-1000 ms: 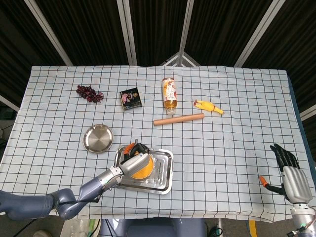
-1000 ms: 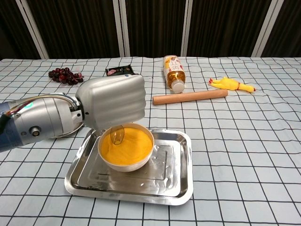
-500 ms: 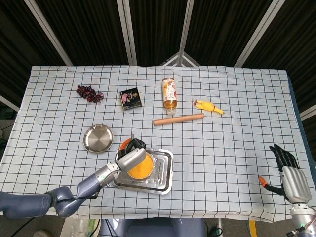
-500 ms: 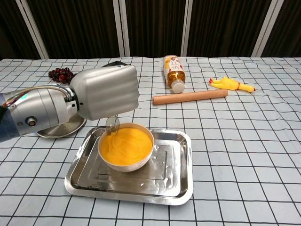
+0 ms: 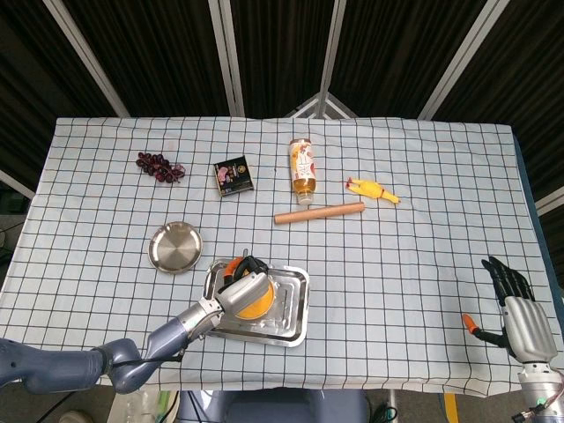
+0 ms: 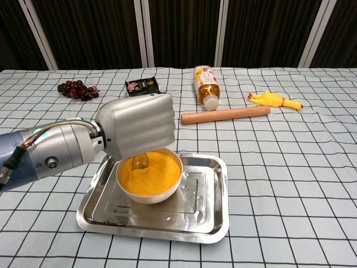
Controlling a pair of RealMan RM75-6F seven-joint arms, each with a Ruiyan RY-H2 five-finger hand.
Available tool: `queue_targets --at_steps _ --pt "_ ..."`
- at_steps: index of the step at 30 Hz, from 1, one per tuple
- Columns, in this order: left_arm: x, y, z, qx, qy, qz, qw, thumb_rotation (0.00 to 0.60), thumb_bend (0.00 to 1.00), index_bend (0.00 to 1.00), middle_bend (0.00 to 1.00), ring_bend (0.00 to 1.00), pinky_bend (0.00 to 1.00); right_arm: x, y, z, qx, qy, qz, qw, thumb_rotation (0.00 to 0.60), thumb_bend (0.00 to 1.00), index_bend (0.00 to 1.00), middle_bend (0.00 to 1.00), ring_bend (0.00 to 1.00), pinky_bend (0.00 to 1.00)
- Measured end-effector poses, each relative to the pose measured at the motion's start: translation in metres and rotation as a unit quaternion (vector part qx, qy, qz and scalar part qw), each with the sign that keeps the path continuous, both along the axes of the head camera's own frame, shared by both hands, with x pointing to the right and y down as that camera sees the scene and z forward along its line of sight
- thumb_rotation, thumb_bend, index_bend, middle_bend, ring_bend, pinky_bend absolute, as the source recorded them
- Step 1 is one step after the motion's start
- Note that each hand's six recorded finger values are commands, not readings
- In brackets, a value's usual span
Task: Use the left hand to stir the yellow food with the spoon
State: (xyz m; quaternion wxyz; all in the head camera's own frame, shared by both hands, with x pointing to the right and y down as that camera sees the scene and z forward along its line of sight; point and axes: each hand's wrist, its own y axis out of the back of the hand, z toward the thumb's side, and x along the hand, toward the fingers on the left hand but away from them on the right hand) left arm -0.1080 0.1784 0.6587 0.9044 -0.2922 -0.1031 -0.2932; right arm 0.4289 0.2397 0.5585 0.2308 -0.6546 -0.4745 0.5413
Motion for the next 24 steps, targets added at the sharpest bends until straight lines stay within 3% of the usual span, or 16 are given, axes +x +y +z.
queue_targets --at_steps 24 --pt "0.029 0.016 -0.018 -0.008 0.033 0.016 0.9993 0.6 0.55 0.79 1.0 1.0 1.0 0.001 -0.001 -0.001 0.003 -0.002 0.003 1.0 0.6 0.34 0.0 0.0 0.0 0.0"
